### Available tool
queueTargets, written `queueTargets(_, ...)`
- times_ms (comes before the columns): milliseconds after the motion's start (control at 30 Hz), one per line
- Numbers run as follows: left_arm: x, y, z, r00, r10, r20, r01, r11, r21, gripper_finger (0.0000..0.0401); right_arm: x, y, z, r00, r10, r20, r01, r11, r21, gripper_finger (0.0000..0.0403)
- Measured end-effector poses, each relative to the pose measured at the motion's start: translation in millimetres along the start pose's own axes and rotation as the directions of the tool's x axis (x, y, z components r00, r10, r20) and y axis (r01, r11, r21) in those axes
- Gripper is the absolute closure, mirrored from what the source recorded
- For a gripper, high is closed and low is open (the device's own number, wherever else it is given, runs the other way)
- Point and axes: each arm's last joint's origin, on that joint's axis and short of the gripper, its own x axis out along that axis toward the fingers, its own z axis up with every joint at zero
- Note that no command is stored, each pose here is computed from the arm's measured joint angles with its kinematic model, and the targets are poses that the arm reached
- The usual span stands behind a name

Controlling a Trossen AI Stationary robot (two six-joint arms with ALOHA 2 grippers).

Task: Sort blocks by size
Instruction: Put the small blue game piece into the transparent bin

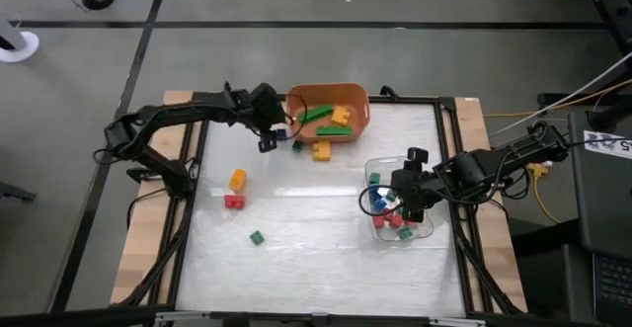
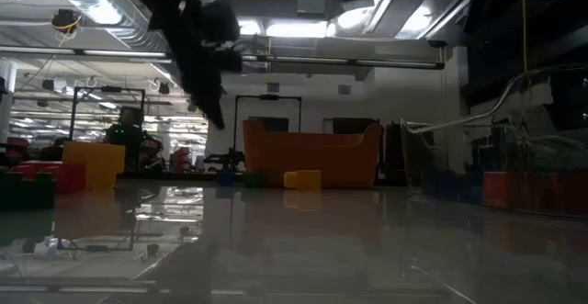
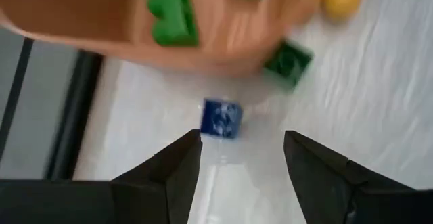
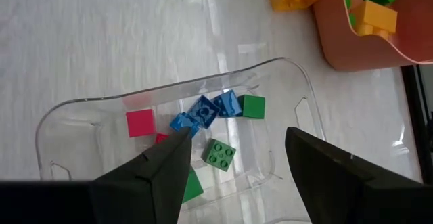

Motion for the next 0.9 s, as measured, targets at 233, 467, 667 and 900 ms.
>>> queueTargets(233, 30, 2, -23, 0.998, 0.04, 0.044, -0.044, 0.995, 0.089, 0.0203, 0, 0, 0, 1.0, 0.001, 0.003, -0.001, 1.0, 0.001, 0.0164)
queueTargets(467, 46, -3, -32, 0.996, 0.037, 0.084, -0.047, 0.992, 0.118, 0.0203, 0, 0, 1, 1.0, -0.003, 0.011, 0.003, 1.0, 0.003, 0.0164)
queueTargets(667, 65, -5, -35, 0.997, 0.019, 0.071, -0.03, 0.988, 0.15, 0.0203, 0, 0, 1, 1.0, -0.002, 0.014, 0.002, 1.0, 0.005, 0.0164)
queueTargets(900, 86, -3, -32, 0.994, 0.033, 0.101, -0.05, 0.984, 0.169, 0.0203, 0, 0, 1, 1.0, -0.001, 0.015, 0.001, 1.0, 0.006, 0.0164)
